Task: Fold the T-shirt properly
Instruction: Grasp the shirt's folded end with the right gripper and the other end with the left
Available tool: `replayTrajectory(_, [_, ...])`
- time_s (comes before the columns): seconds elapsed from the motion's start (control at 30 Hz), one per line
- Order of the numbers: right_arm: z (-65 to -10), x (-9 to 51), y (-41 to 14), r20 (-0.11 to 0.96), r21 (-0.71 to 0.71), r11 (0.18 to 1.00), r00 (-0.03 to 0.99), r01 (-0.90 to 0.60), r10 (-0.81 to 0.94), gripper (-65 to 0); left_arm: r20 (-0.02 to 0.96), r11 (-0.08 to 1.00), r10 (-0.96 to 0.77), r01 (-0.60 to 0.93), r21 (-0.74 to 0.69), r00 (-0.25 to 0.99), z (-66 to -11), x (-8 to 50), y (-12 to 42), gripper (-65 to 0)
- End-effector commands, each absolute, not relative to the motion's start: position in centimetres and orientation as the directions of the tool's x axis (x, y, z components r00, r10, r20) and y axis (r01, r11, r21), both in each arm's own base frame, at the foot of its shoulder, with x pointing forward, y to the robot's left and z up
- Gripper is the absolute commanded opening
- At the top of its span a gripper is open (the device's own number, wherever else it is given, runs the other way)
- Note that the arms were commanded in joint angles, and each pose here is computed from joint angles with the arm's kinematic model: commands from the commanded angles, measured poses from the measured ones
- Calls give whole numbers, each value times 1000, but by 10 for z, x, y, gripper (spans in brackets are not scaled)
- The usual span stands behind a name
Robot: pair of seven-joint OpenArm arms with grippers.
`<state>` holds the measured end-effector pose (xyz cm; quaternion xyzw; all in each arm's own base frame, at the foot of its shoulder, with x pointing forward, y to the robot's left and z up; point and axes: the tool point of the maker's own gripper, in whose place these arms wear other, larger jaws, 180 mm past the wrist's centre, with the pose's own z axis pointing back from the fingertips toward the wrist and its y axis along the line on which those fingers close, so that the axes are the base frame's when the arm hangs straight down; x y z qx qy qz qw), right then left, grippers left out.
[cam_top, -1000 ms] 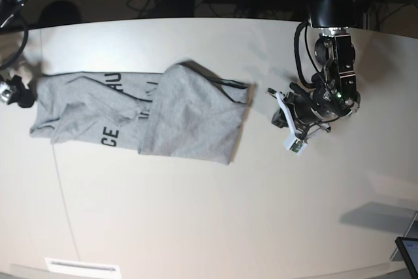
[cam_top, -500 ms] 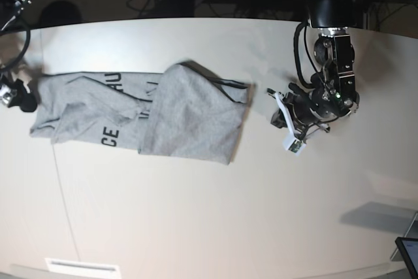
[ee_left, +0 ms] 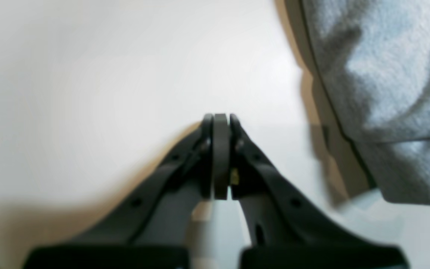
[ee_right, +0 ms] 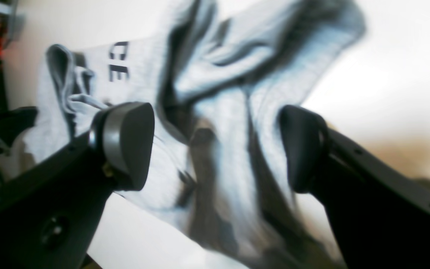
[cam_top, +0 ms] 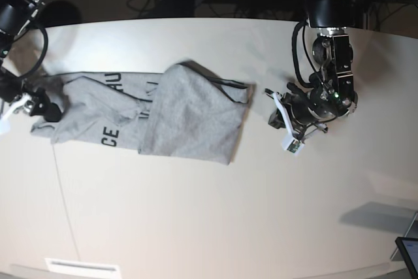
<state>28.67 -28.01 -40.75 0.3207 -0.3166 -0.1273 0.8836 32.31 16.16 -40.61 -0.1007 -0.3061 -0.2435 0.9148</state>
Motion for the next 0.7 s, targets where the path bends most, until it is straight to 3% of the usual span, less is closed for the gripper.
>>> replayTrajectory(0.0, [-427, 266, -277, 393, 608, 792, 845, 56, -362, -149, 603, 858, -404, 514, -11, 688, -402, 326, 166, -650])
replayTrajectory(0.67, [-431, 246, -265, 397, 584, 811, 859, 37, -325, -151, 637, 851, -370, 521, -59, 676, -399, 333, 136, -650])
